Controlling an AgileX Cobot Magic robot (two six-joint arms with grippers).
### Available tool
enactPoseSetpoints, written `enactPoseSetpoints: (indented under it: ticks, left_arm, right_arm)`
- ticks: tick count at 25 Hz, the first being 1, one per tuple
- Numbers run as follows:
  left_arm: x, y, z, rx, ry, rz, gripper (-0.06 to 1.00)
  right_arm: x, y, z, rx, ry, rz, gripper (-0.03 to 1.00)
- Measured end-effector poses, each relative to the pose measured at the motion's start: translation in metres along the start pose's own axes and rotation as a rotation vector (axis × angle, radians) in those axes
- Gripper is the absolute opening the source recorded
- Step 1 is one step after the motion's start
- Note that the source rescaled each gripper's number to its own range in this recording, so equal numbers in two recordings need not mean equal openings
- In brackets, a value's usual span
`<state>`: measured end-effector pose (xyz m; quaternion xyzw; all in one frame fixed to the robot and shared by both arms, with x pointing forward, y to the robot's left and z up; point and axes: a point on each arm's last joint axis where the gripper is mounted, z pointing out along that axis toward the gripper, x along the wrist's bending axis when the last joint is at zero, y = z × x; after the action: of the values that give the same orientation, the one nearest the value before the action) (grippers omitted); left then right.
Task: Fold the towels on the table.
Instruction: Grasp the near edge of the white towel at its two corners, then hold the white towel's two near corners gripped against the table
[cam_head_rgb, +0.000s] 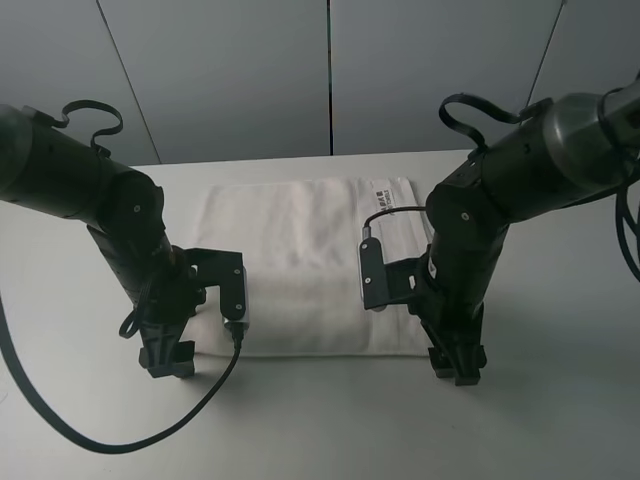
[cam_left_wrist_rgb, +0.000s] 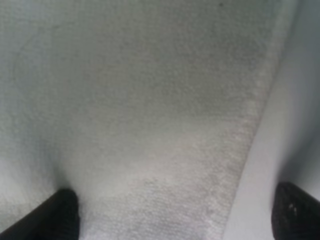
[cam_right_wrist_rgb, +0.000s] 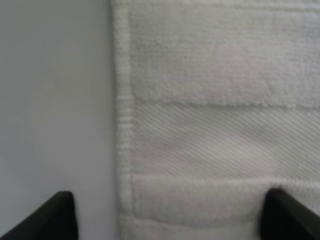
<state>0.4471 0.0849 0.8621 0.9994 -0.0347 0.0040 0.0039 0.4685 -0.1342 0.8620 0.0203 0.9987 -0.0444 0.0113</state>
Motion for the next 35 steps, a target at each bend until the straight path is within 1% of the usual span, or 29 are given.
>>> enactPoseSetpoints:
  ticks: [8,9,11,13,14,16,17,35]
  left_arm:
    - [0.0,0.0,0.0,0.0,0.0,0.0,1.0]
    - [0.0,0.0,0.0,0.0,0.0,0.0,1.0]
    - [0.0,0.0,0.0,0.0,0.0,0.0,1.0]
    - [0.0,0.0,0.0,0.0,0.0,0.0,1.0]
    - [0.0,0.0,0.0,0.0,0.0,0.0,1.0]
    - [0.0,0.0,0.0,0.0,0.0,0.0,1.0]
    - [0.0,0.0,0.0,0.0,0.0,0.0,1.0]
    - [0.001,0.0009,0.0008,-0.008,0.009,0.0,0.99]
  right_arm:
    - [0.0006,-0.0002,0.001,-0.005,-0.004,-0.001,0.79]
    - [0.0006,-0.0002,0.001,-0.005,-0.004,-0.001,0.77]
    - [0.0006,-0.0002,0.0012,-0.008,-0.006,0.001,0.62]
    - [-0.0006,0.001,0.0012,-0.02,-0.019,0.002,0.39]
    - [-0.0014,0.0018,0.0011,-0.029,-0.028,0.002,0.24]
    - [-0.0031,0.0026,0.0011,-0.038,-0.047,-0.006,0.02]
    - [-0.0034,0.0026,0.0011,-0.038,-0.051,-0.01,0.0]
    - [-0.0039,0.0031,0.001,-0.043,-0.056,0.002,0.0]
